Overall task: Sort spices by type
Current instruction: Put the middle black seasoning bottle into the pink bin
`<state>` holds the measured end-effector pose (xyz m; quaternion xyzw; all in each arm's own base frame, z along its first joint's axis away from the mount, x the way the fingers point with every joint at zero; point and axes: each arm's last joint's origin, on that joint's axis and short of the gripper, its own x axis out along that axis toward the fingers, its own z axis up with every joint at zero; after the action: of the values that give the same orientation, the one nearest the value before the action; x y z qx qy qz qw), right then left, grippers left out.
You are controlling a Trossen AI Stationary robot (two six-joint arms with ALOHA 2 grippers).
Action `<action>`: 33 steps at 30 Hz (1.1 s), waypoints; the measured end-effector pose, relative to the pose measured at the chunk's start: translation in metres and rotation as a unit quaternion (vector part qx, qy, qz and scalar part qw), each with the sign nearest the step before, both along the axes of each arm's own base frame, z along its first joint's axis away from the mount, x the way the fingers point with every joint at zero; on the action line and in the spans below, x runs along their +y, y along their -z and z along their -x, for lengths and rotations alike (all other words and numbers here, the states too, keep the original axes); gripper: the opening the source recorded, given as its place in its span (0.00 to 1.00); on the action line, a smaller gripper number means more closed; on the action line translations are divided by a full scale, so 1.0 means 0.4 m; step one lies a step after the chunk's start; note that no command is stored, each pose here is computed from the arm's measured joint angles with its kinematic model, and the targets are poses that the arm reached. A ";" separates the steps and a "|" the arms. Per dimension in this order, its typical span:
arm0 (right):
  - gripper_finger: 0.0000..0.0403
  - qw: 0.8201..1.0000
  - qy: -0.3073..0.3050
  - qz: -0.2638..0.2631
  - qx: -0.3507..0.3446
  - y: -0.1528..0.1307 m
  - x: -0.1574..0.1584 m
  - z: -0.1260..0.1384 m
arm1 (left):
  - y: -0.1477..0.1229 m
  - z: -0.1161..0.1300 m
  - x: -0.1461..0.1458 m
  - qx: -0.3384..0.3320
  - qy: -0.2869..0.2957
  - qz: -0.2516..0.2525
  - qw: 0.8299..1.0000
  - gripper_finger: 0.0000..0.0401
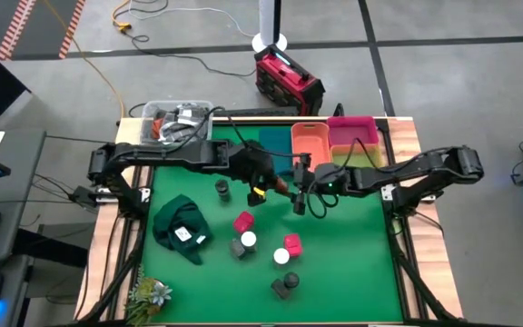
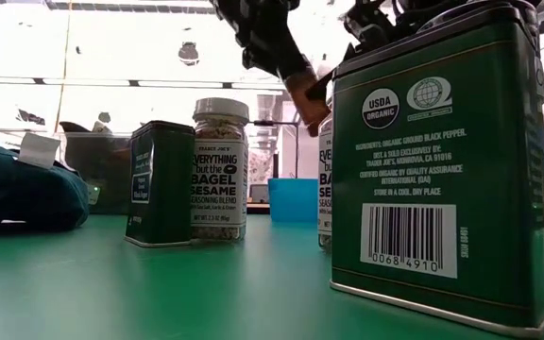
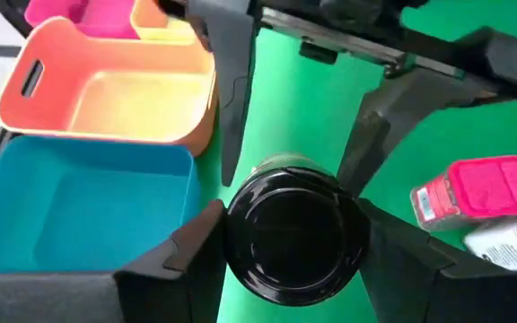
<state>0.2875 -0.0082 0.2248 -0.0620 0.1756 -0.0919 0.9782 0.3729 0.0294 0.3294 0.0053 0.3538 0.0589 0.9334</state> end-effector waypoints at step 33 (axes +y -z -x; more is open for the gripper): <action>0.43 0.999 -0.004 0.007 -0.045 -0.023 -0.009 -0.007 | -0.019 0.000 -0.002 -0.004 0.011 -0.022 1.000 0.61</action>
<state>0.2902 -0.0116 0.2341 -0.0657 0.1301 -0.0920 0.9850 0.3728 0.0287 0.3371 0.0292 0.3488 0.0562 0.9351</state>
